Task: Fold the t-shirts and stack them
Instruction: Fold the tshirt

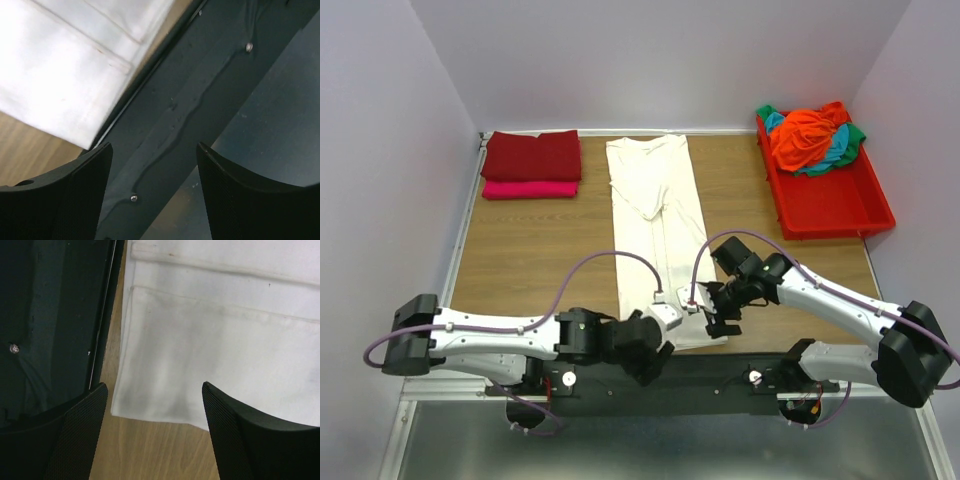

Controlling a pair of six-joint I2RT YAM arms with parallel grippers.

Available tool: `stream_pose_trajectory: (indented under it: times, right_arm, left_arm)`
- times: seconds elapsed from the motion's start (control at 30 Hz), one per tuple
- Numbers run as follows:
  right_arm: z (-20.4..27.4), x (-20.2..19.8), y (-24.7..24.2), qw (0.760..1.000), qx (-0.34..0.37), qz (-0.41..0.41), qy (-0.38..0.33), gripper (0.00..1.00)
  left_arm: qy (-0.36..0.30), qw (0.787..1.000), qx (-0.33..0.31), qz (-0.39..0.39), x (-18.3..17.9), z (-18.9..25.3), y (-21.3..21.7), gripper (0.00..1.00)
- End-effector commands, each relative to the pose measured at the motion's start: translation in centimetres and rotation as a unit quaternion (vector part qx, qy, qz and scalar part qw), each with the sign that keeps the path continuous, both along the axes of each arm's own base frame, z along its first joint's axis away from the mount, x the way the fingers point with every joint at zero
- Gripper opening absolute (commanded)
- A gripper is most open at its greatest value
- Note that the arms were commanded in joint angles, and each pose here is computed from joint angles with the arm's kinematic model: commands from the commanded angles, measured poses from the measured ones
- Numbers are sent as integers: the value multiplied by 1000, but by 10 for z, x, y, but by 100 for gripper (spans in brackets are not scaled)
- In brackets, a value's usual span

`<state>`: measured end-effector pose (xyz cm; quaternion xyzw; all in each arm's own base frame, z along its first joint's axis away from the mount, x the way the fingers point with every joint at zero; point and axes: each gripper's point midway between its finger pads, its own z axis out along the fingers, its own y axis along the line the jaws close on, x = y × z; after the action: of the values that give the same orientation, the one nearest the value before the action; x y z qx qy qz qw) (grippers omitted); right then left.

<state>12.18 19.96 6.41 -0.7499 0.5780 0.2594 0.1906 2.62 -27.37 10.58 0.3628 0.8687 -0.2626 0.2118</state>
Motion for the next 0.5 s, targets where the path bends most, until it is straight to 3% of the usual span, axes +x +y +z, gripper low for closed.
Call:
stream_pose_trajectory:
  times: [0.0,0.1,0.33,0.47]
  right_arm:
    - [-4,-13,-6,1000,-10,18,23,82]
    - [4,-7,-6,1000,-20,-2,21,78]
    - [17,11,-23,999,-5,-46,11,77]
    - [15,9,-28,998,3,-63,24,77]
  left_arm:
    - [-28,999,32,7,-9,-20,-3,76]
    - [-44,998,49,-2,-15,-28,-6,76]
    - [-88,987,131,16,-3,-51,1,76]
    - [-110,981,162,13,4,-61,1,69]
